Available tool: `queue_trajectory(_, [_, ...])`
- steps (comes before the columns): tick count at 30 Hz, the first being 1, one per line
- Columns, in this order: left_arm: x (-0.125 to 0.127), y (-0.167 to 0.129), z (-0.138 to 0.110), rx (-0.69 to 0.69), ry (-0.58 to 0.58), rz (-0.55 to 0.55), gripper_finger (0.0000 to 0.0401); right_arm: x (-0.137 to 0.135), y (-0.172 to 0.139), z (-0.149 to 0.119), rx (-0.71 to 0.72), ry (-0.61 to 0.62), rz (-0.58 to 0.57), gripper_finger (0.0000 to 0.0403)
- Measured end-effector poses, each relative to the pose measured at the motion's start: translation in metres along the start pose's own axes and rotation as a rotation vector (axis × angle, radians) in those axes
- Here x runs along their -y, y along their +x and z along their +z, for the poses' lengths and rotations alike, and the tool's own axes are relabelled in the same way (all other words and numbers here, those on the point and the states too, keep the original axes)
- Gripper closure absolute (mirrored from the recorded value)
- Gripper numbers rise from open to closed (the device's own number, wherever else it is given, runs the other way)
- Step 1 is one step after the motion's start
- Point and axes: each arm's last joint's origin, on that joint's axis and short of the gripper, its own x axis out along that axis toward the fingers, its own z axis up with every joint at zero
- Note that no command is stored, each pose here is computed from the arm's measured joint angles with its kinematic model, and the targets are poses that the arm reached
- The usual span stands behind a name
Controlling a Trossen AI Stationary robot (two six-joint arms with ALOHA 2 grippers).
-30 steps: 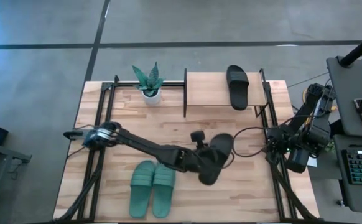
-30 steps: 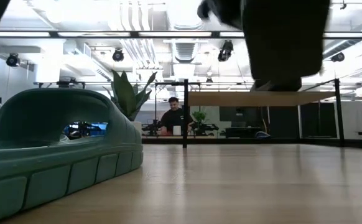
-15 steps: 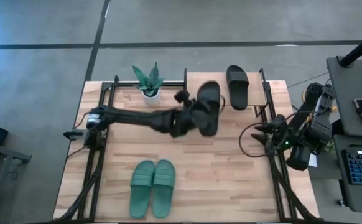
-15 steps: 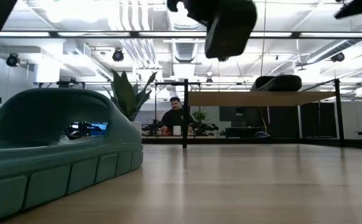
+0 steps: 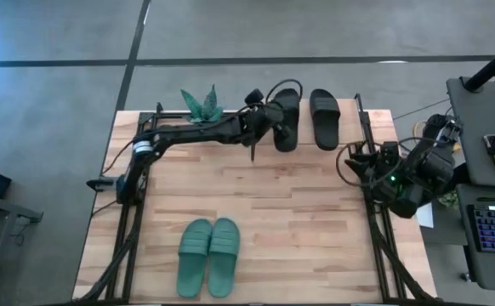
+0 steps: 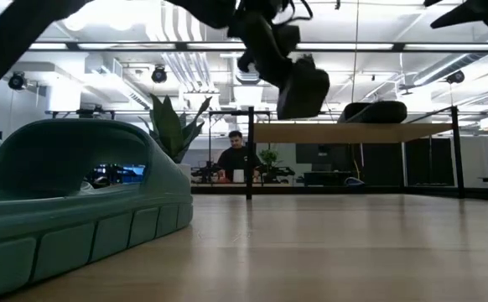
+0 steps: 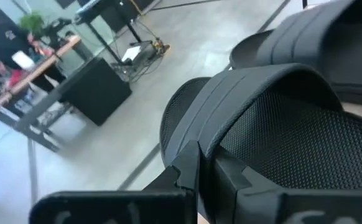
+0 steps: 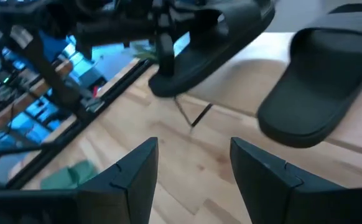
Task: Pick and place slides into the shelf
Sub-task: Put the black slipper on the shelf
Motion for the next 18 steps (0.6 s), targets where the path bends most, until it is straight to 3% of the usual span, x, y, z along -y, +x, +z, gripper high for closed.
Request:
queue_trajectory(9, [0.016,0.027,0.002,0.023,0.0,-0.039,0.0401,0.026,0.0,0.021,0.054,0.03,-0.057,0.0211])
queue_trajectory(18, [0.028,0.059,0.001,-0.003,0.062,0.036,0.0401,0.048,-0.005,0.033,0.065,0.049,-0.035,0.0211])
